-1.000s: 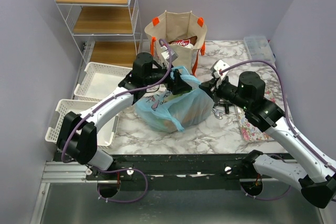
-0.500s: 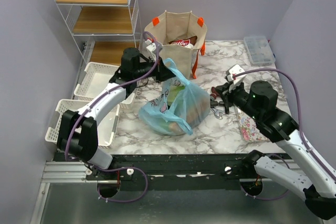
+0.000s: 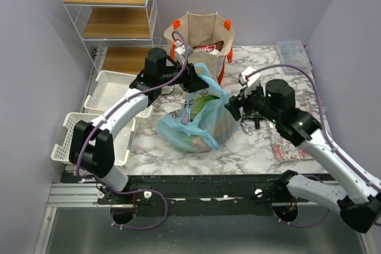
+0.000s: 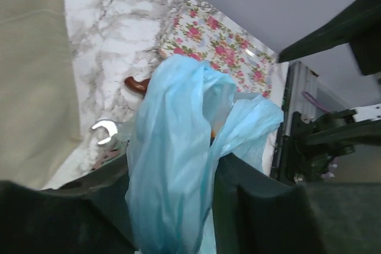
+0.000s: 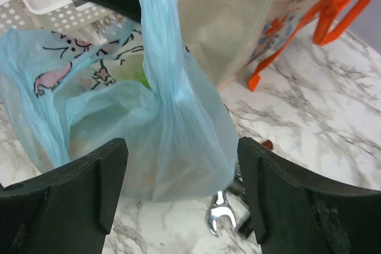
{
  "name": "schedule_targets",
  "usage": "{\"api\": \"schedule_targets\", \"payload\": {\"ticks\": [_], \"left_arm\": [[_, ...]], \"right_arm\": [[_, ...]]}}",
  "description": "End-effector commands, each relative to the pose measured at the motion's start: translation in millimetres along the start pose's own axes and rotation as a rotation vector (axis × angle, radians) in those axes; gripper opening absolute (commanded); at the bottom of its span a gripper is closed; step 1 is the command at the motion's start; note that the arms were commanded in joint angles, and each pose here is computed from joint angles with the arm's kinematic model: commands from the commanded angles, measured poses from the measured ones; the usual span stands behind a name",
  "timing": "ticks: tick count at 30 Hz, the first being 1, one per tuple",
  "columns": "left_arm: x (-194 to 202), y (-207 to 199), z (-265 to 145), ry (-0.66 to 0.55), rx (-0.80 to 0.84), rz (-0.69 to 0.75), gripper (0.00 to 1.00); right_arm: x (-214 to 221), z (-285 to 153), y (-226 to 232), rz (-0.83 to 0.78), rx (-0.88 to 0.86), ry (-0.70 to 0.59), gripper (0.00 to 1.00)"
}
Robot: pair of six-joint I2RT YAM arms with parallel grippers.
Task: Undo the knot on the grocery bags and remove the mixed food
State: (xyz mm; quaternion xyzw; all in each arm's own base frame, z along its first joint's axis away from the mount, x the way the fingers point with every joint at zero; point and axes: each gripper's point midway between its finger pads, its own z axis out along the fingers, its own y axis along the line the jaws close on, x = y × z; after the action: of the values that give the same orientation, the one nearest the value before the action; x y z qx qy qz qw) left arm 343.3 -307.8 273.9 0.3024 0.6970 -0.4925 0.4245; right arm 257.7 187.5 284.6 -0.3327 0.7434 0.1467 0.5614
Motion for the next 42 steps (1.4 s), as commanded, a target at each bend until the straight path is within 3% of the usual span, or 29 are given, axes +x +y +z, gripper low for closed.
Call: {"api": "schedule_targets", "payload": {"ticks": [1,5,6,9,11,14,16,19,22,30,35,42], "left_arm": [[-3,-20,-4,-0.006,0.030,-0.050,0.56],[18,-9,-7,0.011,-0.024,-0.082,0.77],[22,-6,-8,0.012,-0.036,-0.082,0.80],[25,4,-7,0.004,-0.075,-0.065,0.80],[24,10,-4,0.008,-0.093,-0.059,0.72],[25,24,-1,0.024,-0.148,-0.056,0.43],[24,33,-3,0.030,-0.186,-0.052,0.19],[21,44,-12,0.029,-0.221,-0.055,0.00],[19,52,-23,0.020,-0.238,-0.051,0.00],[23,79,-46,0.043,-0.302,-0.054,0.00],[12,94,-46,0.051,-0.329,0.003,0.00],[-5,124,-53,0.098,-0.414,0.009,0.00]], "right_arm": [[-38,36,10,0.085,-0.068,-0.090,0.83],[-45,56,12,0.125,-0.072,-0.105,0.89],[-41,59,10,0.124,-0.051,-0.093,0.99],[-15,70,-11,0.117,0.093,-0.025,0.99],[-3,73,-24,0.111,0.172,0.006,0.96],[3,68,-34,0.120,0.242,0.030,0.86],[11,60,-41,0.122,0.285,0.061,0.69],[31,44,-49,0.109,0.350,0.125,0.38],[47,25,-53,0.094,0.382,0.165,0.29],[65,-19,-57,0.077,0.420,0.226,0.28],[58,-21,-58,0.080,0.405,0.210,0.01],[14,-14,-44,0.077,0.278,0.076,0.01]]}}
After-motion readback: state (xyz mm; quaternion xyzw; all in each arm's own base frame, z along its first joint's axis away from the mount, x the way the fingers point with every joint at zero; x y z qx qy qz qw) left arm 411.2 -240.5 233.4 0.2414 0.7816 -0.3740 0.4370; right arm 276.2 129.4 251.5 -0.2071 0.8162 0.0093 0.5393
